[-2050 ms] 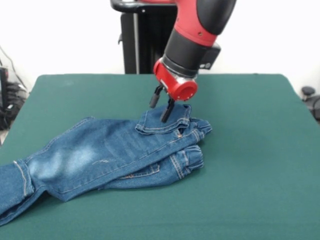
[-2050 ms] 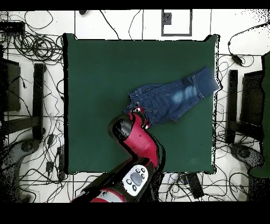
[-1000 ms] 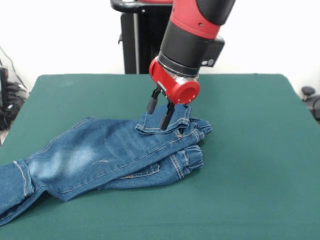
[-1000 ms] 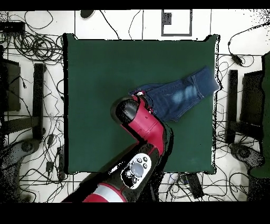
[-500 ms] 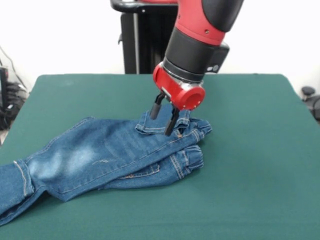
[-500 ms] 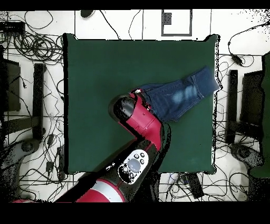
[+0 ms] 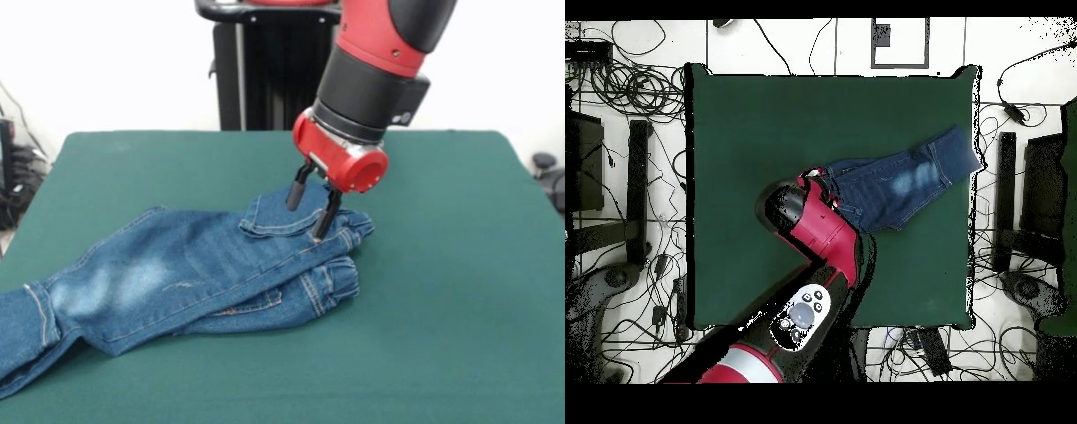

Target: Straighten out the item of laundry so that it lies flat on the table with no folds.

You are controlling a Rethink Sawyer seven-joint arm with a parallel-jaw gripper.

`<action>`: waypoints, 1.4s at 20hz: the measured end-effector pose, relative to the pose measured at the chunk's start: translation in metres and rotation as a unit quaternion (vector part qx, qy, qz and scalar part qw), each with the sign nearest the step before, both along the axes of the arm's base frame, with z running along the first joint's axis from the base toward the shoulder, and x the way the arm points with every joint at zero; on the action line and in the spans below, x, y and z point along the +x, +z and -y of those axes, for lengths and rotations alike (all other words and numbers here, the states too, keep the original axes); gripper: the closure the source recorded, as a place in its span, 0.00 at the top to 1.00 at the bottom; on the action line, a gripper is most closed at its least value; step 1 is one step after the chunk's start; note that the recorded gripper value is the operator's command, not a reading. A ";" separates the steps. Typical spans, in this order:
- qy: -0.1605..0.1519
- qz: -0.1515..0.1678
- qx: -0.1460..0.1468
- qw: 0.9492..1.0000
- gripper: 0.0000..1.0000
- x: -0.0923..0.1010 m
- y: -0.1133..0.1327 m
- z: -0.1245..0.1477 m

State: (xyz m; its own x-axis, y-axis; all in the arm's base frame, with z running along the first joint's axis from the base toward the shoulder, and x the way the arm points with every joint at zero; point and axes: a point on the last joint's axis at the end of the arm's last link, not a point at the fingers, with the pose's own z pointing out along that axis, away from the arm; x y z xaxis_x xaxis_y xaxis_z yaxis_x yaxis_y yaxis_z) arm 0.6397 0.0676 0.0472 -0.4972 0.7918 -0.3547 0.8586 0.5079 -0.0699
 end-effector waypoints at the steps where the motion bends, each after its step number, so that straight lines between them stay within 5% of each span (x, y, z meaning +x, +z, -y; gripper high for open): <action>1: -0.001 0.001 0.000 1.000 1.00 0.000 0.000 0.000; 28: -0.037 0.016 0.004 0.999 1.00 0.006 0.012 0.022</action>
